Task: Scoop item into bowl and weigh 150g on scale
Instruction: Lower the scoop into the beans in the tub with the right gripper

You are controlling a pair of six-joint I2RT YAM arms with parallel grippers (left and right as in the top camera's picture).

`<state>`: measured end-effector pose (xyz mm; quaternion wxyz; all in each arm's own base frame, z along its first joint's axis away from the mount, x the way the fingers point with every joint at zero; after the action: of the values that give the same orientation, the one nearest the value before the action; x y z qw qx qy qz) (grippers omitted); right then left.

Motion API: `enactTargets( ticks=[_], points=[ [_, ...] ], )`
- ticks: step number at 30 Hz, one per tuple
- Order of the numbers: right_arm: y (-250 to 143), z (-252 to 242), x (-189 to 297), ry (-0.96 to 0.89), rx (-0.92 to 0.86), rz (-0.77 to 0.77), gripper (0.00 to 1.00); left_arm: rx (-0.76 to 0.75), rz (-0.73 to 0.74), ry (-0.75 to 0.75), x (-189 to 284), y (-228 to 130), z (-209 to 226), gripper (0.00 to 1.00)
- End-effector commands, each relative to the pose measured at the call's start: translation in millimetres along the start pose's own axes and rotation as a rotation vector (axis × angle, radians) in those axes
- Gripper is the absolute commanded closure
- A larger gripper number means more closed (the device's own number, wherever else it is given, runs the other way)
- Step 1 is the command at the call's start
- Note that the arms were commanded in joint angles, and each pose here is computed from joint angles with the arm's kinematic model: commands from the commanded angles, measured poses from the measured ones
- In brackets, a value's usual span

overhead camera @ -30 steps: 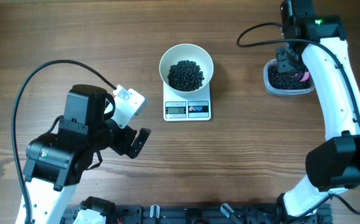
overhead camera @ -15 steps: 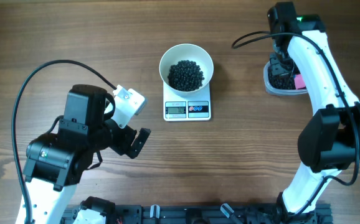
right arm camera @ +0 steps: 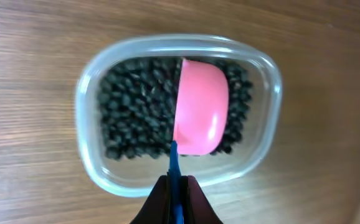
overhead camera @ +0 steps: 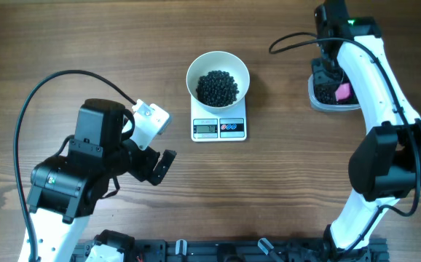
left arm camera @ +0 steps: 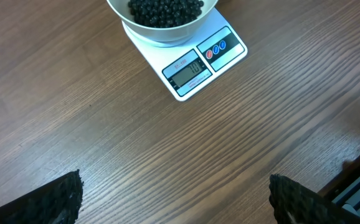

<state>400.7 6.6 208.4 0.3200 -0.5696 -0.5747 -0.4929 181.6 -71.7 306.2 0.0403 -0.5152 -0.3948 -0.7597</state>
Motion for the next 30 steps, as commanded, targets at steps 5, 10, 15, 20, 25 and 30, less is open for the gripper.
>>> enactTargets(
  ticks=[5, 10, 15, 20, 25, 30],
  points=[
    [-1.2, 15.5, -9.5, 0.15, 0.029, 0.054, 0.96, -0.019, -0.024, 0.002, 4.5, 3.8, 1.5, 0.0],
    [-7.3, 13.9, -9.3, 0.139, 0.022, 0.093, 0.96, -0.019, -0.024, 0.002, 4.5, 3.8, 1.5, 0.0],
    [-5.5, 6.3, -11.7, 0.111, 0.001, 0.09, 0.96, -0.019, -0.024, 0.002, 4.5, 3.8, 1.5, 0.0],
    [-2.8, -8.9, -15.2, 0.021, 0.019, 0.075, 0.96, -0.019, -0.024, 0.002, 4.5, 3.8, 1.5, 0.0],
    [-1.0, -9.4, -15.6, 0.024, 0.082, 0.064, 0.96, -0.019, -0.024, 0.002, 4.5, 3.8, 1.5, 0.0],
    [-0.2, -18.4, -18.8, 0.021, 0.06, 0.073, 0.95, -0.019, -0.024, 0.002, 4.5, 3.8, 1.5, 0.0]
  ],
)
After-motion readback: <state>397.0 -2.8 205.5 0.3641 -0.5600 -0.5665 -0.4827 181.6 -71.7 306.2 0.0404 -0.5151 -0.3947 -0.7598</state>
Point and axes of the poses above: each gripper's point midway between its finger pads, its own x axis back along the fingers, its own z axis along the line the jaws close on, y = z × x, the point moved 9 cm from there along x, back along the fingers, and after that the axes turned 15 degrees about -x, right-handed, at the moved point
